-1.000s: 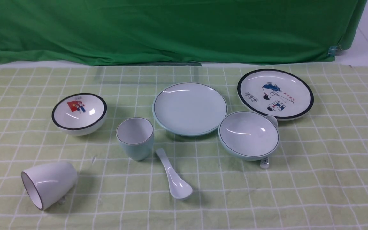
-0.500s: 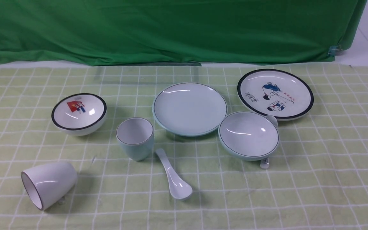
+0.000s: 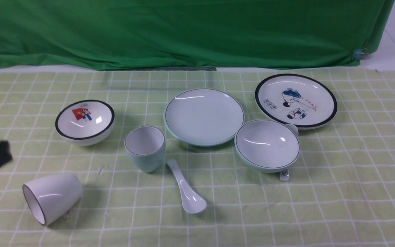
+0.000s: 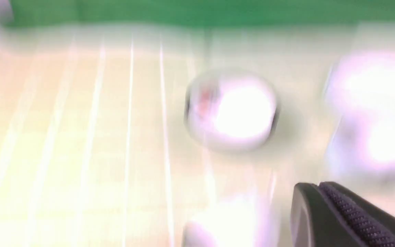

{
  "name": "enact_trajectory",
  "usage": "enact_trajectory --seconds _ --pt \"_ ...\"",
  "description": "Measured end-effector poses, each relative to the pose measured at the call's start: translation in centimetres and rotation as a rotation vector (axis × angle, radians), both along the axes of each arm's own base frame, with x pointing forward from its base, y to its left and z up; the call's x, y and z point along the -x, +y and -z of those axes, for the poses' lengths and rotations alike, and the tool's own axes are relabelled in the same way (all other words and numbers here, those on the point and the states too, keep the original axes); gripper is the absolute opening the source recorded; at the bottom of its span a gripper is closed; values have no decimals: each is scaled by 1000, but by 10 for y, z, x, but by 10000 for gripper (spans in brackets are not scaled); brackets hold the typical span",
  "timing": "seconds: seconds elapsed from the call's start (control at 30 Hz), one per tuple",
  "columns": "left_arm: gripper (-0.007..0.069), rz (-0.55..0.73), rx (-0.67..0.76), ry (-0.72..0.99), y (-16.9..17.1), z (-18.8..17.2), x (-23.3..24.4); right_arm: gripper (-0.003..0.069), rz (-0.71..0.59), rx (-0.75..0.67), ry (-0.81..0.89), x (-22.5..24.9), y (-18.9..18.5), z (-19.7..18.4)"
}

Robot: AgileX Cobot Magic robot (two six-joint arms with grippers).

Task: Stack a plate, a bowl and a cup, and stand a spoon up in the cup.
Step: Use the right arm to grab a blue rice bowl

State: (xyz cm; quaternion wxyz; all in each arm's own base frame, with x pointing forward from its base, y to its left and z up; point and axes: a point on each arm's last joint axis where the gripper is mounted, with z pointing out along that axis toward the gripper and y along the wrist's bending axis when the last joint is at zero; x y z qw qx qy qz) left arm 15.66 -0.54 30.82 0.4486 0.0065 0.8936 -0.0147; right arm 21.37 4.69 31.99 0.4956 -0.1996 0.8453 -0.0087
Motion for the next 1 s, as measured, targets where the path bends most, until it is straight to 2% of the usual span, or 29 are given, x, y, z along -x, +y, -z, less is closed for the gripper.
enact_trajectory --seconds 0.07,0.13,0.27,0.4,0.6,1.0 --pt "-29 5 -10 197 -1 24 -16 11 -69 54 146 -3 13 19" --pt "-29 6 -13 315 -1 41 -26 11 -143 103 239 -4 28 33" --pt "-29 -3 -35 447 0 66 -44 11 -248 161 281 -2 47 43" --pt "-29 7 -81 546 3 91 -60 11 -276 155 236 -3 54 40" --pt "-29 -8 -24 504 -1 106 -79 11 -276 145 207 -5 55 38" --pt "-29 -28 34 317 -4 76 -105 11 -275 136 176 -7 56 36"
